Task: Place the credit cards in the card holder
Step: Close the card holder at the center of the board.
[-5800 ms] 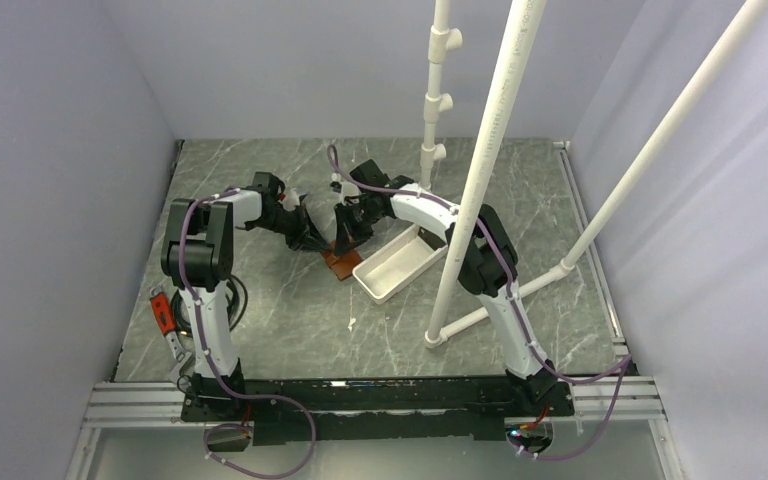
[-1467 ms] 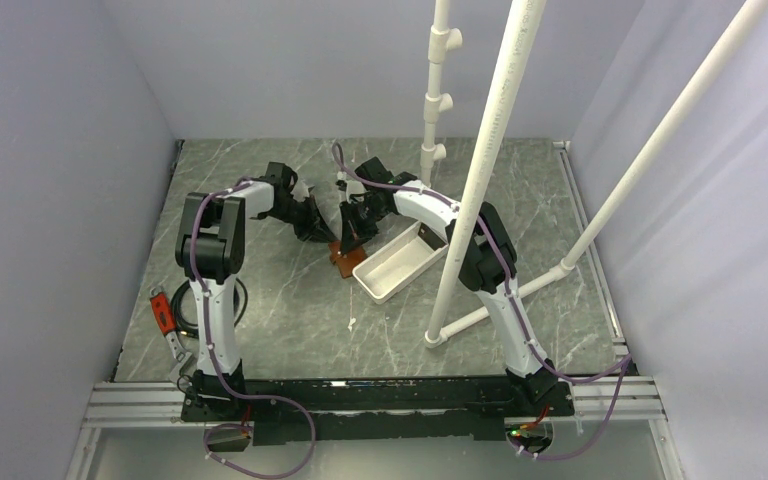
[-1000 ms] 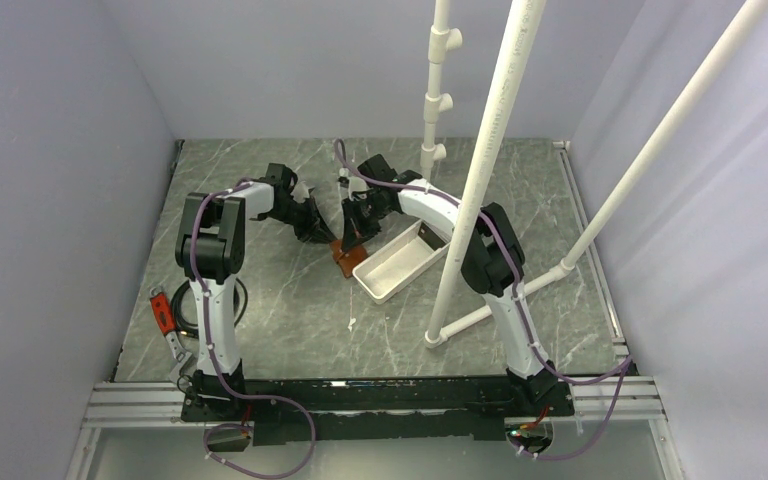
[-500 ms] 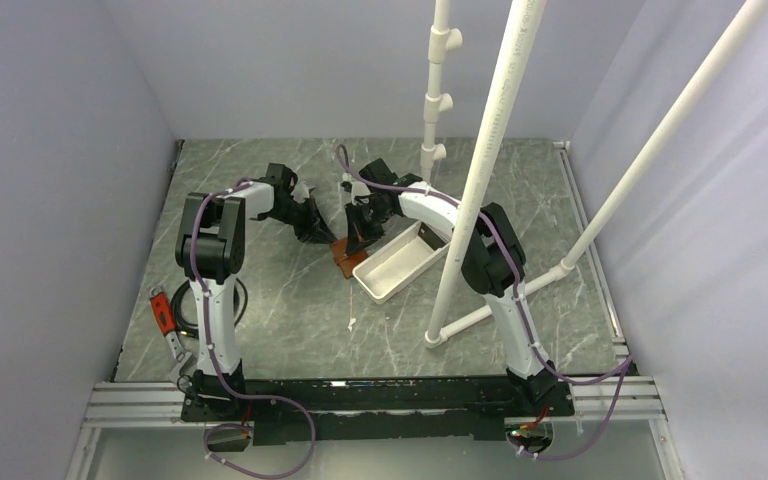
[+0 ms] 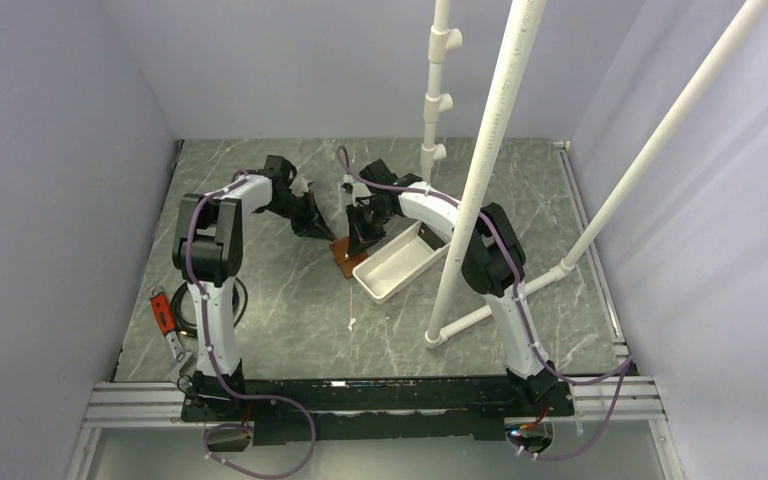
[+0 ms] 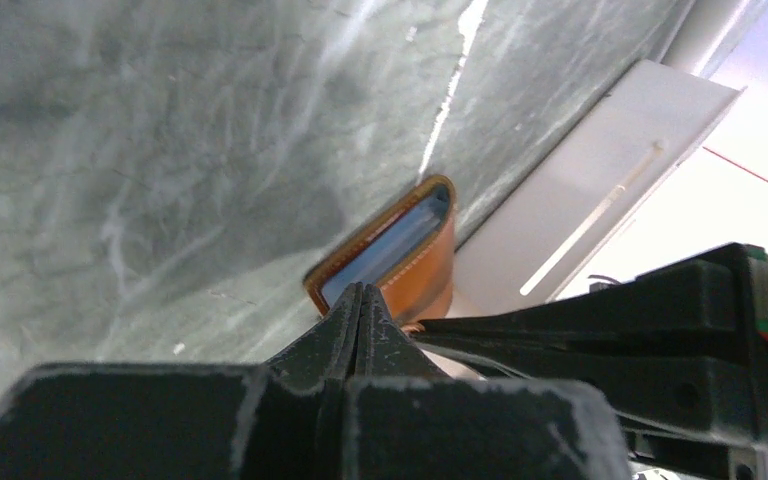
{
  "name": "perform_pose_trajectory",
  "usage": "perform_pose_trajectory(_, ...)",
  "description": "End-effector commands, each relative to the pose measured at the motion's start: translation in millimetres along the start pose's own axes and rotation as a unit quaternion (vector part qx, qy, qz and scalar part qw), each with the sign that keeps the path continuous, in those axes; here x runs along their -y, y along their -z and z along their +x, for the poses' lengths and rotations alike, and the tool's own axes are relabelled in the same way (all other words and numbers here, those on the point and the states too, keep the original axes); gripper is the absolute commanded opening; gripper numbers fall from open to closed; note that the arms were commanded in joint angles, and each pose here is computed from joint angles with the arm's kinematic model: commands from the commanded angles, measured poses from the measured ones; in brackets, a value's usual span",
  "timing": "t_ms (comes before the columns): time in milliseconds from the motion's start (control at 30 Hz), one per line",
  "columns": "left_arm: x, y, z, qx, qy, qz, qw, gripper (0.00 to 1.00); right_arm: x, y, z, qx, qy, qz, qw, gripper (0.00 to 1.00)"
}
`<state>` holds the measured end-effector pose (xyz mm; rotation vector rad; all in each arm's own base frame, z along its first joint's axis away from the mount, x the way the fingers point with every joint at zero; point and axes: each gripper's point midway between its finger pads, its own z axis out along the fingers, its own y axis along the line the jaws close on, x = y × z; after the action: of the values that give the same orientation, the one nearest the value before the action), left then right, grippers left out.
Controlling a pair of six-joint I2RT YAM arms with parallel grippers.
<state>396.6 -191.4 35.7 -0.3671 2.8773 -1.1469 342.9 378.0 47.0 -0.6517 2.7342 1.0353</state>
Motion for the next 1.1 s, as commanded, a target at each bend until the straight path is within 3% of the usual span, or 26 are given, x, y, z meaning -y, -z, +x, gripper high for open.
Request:
perform_pose_trajectory(0, 46.5, 29.5, -0.2, 0.024, -0.052, 0.040, 0.998, 0.00, 0.6, 5.3, 4.9, -0.012, -0.002, 0.014, 1.000, 0.00)
perform_pose_trajectory(333, 68.2, 10.1, 41.2, -0.015, -0.073, 0.055, 0.996, 0.00, 9.0, -9.0, 10.9, -0.034, -0.007, 0.018, 0.999, 0.00)
perform_pose_trajectory(667, 47.3, 17.6, 49.5, 0.010, -0.058, 0.018, 0.998, 0.00, 0.2, -4.5, -8.3, 0.002, 0.008, 0.005, 1.000, 0.00)
perform_pose_trajectory(1067, -5.4, -9.8, 36.1, -0.004, -0.011, -0.024, 1.000, 0.00, -37.5, 21.8, -23.0, 0.032, 0.042, -0.045, 0.998, 0.00)
